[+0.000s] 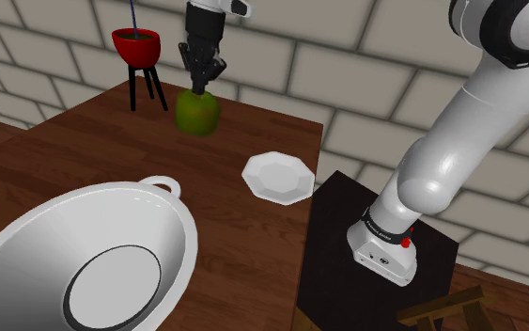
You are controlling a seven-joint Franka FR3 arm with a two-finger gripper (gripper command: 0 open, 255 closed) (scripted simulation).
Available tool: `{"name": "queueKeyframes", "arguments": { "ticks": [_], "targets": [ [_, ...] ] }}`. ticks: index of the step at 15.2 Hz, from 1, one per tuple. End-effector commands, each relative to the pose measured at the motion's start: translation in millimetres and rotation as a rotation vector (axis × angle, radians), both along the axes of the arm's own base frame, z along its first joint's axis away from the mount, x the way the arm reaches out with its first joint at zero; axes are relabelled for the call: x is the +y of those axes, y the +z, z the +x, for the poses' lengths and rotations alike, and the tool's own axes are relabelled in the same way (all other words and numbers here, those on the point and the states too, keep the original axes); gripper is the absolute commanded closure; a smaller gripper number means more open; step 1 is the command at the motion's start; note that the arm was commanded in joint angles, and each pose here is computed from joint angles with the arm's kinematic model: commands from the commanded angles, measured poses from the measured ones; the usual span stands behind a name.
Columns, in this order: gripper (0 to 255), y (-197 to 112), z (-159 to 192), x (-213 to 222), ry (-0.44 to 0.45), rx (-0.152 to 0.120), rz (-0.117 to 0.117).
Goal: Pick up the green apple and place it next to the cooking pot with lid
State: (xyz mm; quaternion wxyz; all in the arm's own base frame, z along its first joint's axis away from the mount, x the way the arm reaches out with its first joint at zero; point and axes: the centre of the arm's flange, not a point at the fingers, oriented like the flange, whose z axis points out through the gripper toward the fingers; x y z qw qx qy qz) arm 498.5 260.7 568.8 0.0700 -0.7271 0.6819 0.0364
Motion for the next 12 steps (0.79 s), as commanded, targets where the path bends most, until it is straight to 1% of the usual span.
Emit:
{"name": "queueKeyframes", "arguments": {
  "ticks": [1, 12],
  "targets": [
    [255, -11, 0, 0, 0.0, -0.001, 0.0],
    [255, -69, 0, 0, 0.0, -0.001, 0.0]
  ]
}}
